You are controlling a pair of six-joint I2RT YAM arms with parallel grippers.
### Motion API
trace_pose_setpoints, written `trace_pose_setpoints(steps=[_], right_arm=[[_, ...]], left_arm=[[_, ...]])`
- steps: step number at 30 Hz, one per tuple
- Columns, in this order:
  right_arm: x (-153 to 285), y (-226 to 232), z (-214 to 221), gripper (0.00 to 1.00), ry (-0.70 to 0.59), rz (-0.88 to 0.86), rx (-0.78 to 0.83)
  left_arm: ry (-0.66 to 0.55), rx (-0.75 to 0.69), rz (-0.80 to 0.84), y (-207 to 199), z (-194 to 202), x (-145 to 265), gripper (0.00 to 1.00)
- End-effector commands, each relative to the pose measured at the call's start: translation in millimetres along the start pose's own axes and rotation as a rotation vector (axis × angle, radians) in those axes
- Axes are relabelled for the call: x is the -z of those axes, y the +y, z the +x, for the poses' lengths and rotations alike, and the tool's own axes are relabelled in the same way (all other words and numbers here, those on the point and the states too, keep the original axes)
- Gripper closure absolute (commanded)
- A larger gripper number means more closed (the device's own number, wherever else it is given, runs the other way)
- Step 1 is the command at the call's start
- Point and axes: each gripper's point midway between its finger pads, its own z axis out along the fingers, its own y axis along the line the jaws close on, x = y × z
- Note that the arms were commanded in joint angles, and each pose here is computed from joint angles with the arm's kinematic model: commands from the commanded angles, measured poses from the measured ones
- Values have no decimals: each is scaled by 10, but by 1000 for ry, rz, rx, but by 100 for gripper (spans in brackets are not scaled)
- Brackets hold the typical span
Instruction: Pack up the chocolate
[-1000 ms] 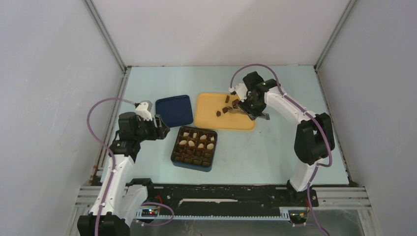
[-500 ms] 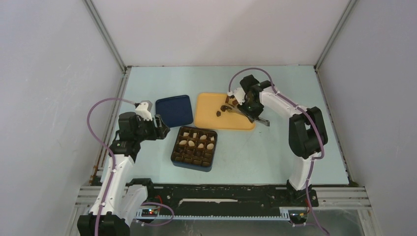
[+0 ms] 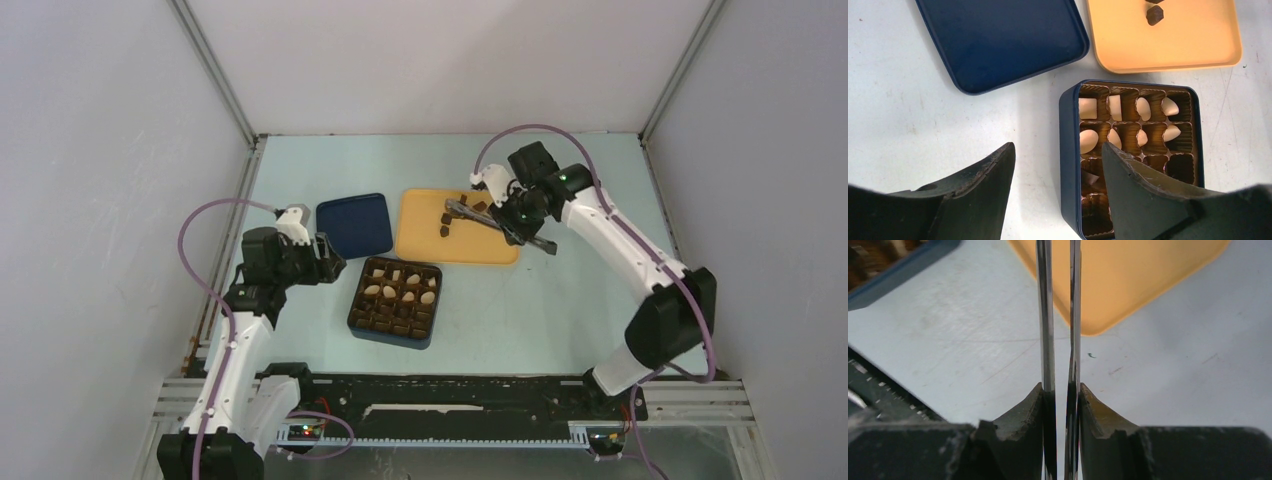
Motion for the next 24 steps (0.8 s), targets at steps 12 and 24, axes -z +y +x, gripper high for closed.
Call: trace_pose_setpoints(steps=[12,24], right_arm=[[126,1422,480,74,106,-343,428],[71,1464,515,70,134,-369,436]], left_arm=[[-22,-5,2,16,-10,-3,32],[-16,3,9,5,-12,-17,31]])
